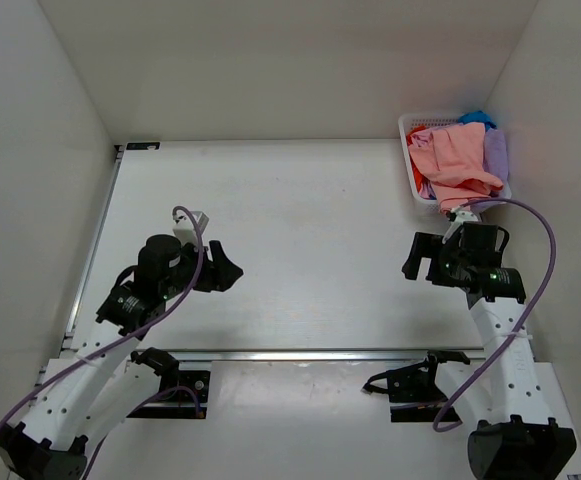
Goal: Fold and stack the t-shirts
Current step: Grab crumpled tshirt from bin with the right arm
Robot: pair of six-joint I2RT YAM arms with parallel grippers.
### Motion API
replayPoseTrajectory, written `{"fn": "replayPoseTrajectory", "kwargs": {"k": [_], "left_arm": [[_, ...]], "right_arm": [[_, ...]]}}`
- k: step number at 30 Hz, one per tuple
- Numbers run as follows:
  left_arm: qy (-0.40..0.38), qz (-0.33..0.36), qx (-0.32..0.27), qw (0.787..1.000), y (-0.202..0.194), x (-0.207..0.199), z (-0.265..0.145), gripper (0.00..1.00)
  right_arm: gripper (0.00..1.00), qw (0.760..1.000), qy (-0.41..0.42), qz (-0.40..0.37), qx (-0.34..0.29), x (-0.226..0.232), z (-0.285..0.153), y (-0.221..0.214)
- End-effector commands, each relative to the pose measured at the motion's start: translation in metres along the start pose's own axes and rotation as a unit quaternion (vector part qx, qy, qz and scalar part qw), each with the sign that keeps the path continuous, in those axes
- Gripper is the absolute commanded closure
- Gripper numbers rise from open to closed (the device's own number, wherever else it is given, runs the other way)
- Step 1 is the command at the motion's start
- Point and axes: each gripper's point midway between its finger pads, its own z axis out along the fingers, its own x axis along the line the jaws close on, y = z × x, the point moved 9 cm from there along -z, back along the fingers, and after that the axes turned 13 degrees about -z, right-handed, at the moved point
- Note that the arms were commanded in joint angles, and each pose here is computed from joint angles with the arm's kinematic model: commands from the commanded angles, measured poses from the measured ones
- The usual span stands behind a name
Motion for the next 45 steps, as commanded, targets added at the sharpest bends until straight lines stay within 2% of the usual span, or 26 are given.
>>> {"fn": "replayPoseTrajectory", "kwargs": {"k": [1,4,8,10,16,17,18,19,21,22,24,26,28,33,39,40,45], "left_arm": [[-0.004,0.001,0.015,1.000,0.000,-0.003,-0.002,0.33],[0.005,0.008,0.018,1.000,0.001,-0.001,-0.002,0.32],[0.017,0.006,0.022,1.000,0.001,0.005,0.000,0.31],[0.014,0.005,0.026,1.000,0.000,0.006,0.002,0.31],[0.017,-0.001,0.031,0.999,-0.001,0.006,0.004,0.31],[0.018,-0.002,0.028,0.999,0.000,0.005,0.003,0.31],[0.022,-0.003,0.027,0.999,0.000,0.006,0.003,0.32],[0.026,-0.001,0.025,0.999,0.002,0.005,0.002,0.33],[0.037,0.006,0.039,0.999,0.002,0.007,0.003,0.34],[0.043,0.013,0.043,0.998,0.004,0.006,0.005,0.34],[0.047,0.016,0.045,0.998,0.006,0.006,0.008,0.33],[0.041,0.019,0.042,0.998,0.009,0.006,0.012,0.33],[0.039,0.012,0.037,0.998,0.012,0.006,0.019,0.33],[0.029,0.015,0.052,0.998,0.009,0.007,0.035,0.31],[0.039,0.019,0.052,0.998,0.007,0.020,0.050,0.29],[0.039,0.020,0.056,0.997,0.006,0.021,0.052,0.29],[0.047,0.023,0.061,0.997,0.005,0.029,0.064,0.28]], "right_arm": [[0.01,0.998,-0.020,-0.006,-0.052,-0.002,-0.006,0.028],[0.01,0.998,-0.036,-0.008,-0.059,-0.004,-0.007,0.042],[0.01,0.998,-0.029,0.013,-0.058,-0.010,0.000,0.040],[0.01,0.997,-0.026,0.016,-0.077,-0.011,0.003,0.043],[0.01,0.991,-0.058,0.010,-0.124,-0.026,-0.003,0.085],[0.04,0.989,-0.062,0.012,-0.132,-0.031,-0.003,0.092],[0.34,0.987,-0.065,0.003,-0.149,-0.032,-0.004,0.100],[0.71,0.986,-0.079,0.004,-0.149,-0.038,-0.001,0.106],[1.00,0.981,-0.110,-0.005,-0.161,-0.045,0.003,0.119],[0.99,0.980,-0.118,-0.006,-0.158,-0.052,0.009,0.129],[0.86,0.981,-0.127,0.000,-0.144,-0.066,0.024,0.140],[0.61,0.981,-0.137,-0.006,-0.139,-0.072,0.035,0.152],[0.52,0.977,-0.156,-0.010,-0.148,-0.079,0.039,0.161],[0.47,0.969,-0.192,0.004,-0.155,-0.110,0.064,0.177],[0.26,0.965,-0.220,0.010,-0.143,-0.133,0.116,0.187],[0.25,0.963,-0.218,0.017,-0.156,-0.135,0.116,0.194],[0.25,0.966,-0.215,0.022,-0.140,-0.151,0.155,0.209]]}}
